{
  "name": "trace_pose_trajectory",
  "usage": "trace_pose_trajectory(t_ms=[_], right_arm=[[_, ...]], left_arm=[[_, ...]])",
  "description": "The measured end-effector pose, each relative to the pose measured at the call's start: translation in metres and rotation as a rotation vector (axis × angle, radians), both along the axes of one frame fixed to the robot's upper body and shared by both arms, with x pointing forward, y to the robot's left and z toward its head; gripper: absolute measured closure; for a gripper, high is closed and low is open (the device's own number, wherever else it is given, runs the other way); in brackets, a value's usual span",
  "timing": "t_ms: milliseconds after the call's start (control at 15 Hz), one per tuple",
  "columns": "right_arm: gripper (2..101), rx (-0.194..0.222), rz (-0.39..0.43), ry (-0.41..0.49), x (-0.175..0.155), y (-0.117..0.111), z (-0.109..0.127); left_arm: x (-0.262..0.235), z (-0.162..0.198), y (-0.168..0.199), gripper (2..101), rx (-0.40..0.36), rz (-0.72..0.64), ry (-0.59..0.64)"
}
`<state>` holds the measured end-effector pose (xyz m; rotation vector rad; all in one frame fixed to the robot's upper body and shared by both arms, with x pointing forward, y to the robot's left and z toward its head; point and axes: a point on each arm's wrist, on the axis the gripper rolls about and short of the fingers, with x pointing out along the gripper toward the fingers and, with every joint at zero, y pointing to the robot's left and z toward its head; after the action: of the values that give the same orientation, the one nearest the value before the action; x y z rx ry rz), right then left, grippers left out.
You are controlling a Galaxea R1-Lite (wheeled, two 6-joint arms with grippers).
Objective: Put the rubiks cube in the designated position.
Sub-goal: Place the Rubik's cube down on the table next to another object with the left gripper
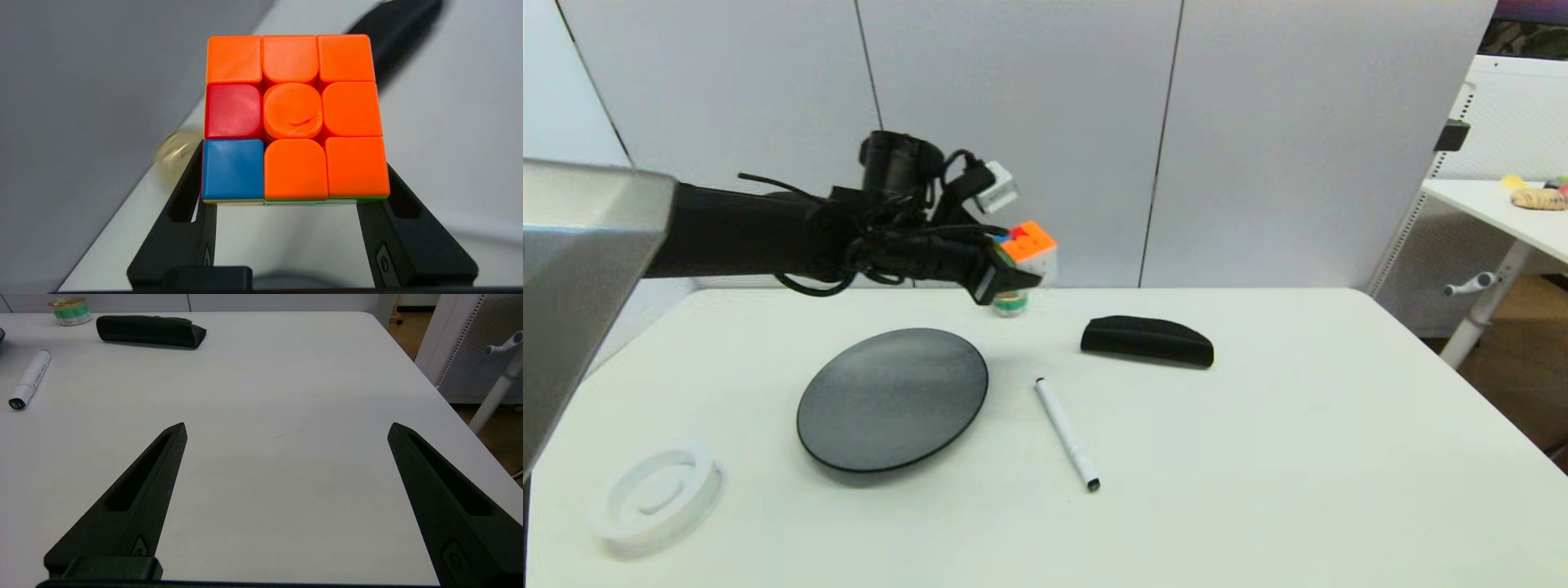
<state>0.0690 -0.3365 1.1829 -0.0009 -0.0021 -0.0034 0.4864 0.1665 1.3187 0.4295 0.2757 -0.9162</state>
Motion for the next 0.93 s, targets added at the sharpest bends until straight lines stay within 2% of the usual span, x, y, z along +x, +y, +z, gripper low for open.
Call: trace_pose_trajectory(t_ms=[200, 400, 800, 933], right_arm=[[5.0, 0.0, 0.0, 0.0, 0.0, 0.0, 0.0], [5.0, 0.0, 0.0, 0.0, 0.0, 0.0, 0.0], [5.0, 0.0, 0.0, 0.0, 0.0, 0.0, 0.0], [5.0, 0.0, 0.0, 0.0, 0.0, 0.0, 0.0]], left_arm=[[0.027, -0.016, 0.053, 47.6, 0.01, 0.142, 0.036], [0.051, -0.04, 0.08, 47.6, 0.019, 0.216, 0.075], [0.077, -0.077, 0.102, 47.7, 0.031, 0.27, 0.128], [0.078, -0.082, 0.102, 37.8, 0.035, 0.27, 0.139]])
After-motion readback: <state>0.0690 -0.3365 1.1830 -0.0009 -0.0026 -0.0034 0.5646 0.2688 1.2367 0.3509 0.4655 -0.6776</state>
